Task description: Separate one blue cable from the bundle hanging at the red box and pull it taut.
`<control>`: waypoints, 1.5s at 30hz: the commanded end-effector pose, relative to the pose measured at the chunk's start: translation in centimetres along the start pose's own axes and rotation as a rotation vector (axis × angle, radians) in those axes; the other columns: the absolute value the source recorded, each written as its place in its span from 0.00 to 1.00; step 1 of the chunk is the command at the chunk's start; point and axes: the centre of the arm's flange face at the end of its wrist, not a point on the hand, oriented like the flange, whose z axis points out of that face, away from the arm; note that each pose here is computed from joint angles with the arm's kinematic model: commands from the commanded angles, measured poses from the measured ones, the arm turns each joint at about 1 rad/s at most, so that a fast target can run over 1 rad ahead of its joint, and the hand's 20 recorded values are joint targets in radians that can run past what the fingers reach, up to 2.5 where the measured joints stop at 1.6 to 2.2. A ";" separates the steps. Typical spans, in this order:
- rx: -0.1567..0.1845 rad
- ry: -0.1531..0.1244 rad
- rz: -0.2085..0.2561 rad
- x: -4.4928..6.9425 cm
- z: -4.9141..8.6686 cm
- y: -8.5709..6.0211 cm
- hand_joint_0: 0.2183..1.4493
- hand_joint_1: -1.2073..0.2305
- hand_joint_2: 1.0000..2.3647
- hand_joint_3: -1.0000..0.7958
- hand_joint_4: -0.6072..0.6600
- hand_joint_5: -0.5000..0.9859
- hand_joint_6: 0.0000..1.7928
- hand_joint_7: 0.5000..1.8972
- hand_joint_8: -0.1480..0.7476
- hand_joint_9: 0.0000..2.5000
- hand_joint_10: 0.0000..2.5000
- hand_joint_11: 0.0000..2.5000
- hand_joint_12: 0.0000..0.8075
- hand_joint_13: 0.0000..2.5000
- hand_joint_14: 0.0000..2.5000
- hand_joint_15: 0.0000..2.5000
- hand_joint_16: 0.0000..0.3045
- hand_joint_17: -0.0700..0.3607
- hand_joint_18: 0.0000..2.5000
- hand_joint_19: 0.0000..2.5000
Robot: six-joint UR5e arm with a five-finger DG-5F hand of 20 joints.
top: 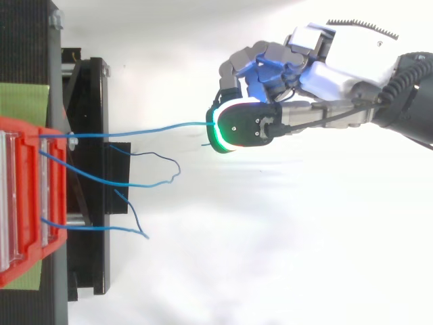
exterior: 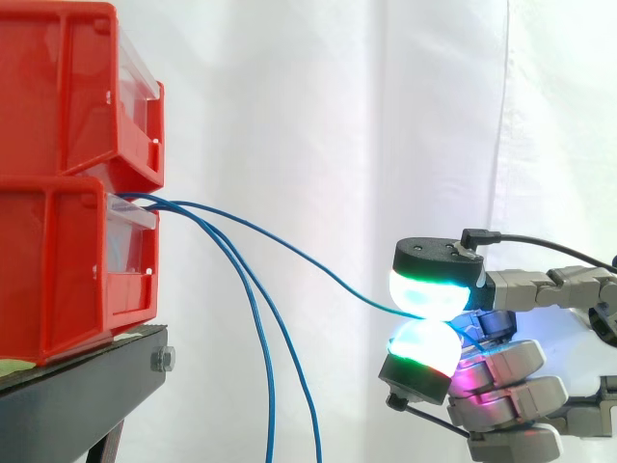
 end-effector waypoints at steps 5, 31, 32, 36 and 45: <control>0.000 0.000 0.000 0.0 0.0 0.0 0.44 0.39 0.16 0.64 0.62 0.18 0.55 0.52 0.53 0.24 0.90 0.45 0.44 0.25 1.00 0.47 0.12 0.35 0.45 0.83; 0.000 0.000 0.000 0.0 0.0 0.0 0.46 0.38 0.13 0.64 0.61 0.18 0.54 0.53 0.51 0.20 1.00 0.36 0.43 0.24 1.00 0.50 0.12 0.36 0.42 0.71; 0.000 0.000 0.000 0.0 0.0 0.0 0.46 0.38 0.12 0.64 0.61 0.18 0.54 0.54 0.51 0.20 1.00 0.35 0.43 0.24 1.00 0.50 0.12 0.36 0.42 0.72; 0.000 0.000 0.000 0.0 0.0 0.0 0.46 0.38 0.12 0.64 0.61 0.18 0.54 0.55 0.50 0.20 1.00 0.36 0.42 0.24 1.00 0.51 0.12 0.36 0.43 0.75; 0.000 0.000 0.000 0.0 0.0 0.0 0.46 0.38 0.12 0.64 0.61 0.18 0.54 0.55 0.50 0.21 1.00 0.36 0.42 0.24 1.00 0.50 0.12 0.36 0.44 0.76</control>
